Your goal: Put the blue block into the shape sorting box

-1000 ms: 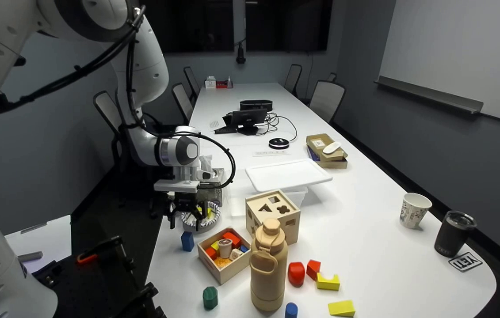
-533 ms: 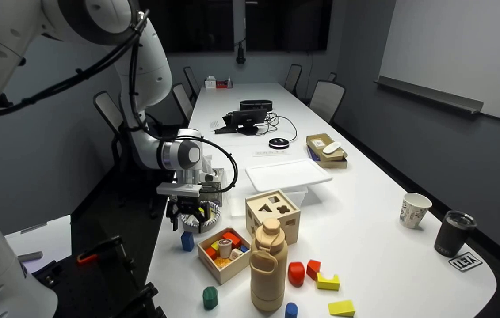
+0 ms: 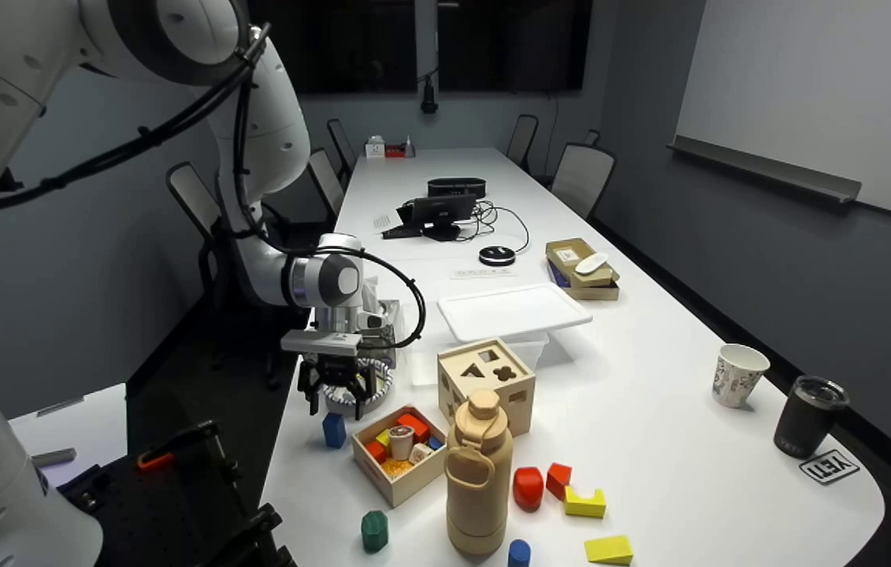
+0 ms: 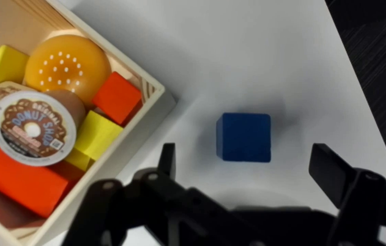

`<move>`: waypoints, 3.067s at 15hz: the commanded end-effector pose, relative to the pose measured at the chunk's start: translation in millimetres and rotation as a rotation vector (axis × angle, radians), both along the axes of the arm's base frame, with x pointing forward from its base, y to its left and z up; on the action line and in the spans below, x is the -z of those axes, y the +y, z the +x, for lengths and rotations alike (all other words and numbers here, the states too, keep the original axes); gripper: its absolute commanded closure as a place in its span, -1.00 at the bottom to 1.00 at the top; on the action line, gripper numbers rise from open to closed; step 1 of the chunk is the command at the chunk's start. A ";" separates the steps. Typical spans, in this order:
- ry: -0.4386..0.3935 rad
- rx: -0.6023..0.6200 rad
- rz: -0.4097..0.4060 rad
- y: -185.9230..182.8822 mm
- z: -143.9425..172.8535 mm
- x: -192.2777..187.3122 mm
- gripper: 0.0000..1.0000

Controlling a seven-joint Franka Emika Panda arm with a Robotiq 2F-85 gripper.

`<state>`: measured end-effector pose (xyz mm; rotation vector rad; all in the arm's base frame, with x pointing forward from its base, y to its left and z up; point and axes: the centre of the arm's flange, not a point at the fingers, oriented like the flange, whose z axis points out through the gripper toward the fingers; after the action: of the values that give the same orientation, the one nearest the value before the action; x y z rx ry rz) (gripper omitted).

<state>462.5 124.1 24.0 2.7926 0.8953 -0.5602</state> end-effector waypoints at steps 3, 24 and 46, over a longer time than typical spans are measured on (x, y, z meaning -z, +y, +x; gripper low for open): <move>-0.003 0.000 0.010 -3.7 2.5 6.5 -0.50; 0.126 0.065 -0.107 -7.8 32.1 -22.1 0.82; -0.297 0.515 0.098 -143.5 207.3 -253.6 0.82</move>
<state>637.9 -7.7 279.0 3.0586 0.2264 -0.1937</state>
